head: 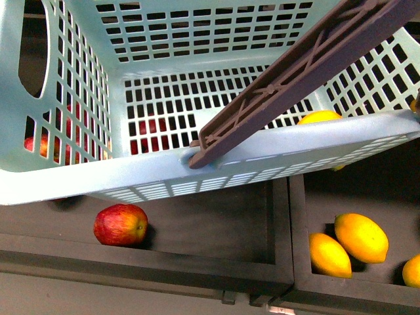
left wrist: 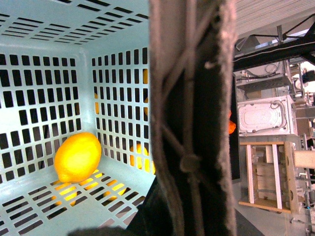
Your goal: Pick lemon and mango into basket
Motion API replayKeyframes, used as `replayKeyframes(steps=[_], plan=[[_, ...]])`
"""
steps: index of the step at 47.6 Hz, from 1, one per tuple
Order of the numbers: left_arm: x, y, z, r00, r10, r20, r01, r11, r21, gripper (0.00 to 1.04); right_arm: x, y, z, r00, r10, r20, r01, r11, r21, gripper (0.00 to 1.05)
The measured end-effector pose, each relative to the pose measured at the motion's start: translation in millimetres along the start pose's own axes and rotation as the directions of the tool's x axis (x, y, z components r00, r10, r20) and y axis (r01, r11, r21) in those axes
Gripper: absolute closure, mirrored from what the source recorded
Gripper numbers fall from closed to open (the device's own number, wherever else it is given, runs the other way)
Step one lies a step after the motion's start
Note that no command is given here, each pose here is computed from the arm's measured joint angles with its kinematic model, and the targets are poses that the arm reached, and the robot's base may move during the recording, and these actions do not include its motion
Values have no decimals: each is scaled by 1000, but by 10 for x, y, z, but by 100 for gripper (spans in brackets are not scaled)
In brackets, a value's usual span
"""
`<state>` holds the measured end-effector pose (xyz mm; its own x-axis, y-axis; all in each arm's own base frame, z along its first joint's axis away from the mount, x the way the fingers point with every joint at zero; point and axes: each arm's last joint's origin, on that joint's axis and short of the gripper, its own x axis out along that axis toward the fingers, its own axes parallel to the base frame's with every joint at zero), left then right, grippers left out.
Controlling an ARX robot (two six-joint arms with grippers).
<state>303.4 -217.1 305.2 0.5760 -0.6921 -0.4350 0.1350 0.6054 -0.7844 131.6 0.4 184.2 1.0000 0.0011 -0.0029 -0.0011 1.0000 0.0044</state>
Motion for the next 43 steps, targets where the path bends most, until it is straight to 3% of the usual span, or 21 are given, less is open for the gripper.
replayKeyframes(steps=[15, 43], plan=[[7, -18, -24, 1000, -3, -6, 3, 1000, 7, 100, 0, -1, -2, 1000, -2, -1, 2, 1000, 1, 8], [2, -2, -3, 1000, 6, 7, -6, 1000, 1, 100, -3, -3, -9, 1000, -2, -2, 2, 1000, 0, 9]])
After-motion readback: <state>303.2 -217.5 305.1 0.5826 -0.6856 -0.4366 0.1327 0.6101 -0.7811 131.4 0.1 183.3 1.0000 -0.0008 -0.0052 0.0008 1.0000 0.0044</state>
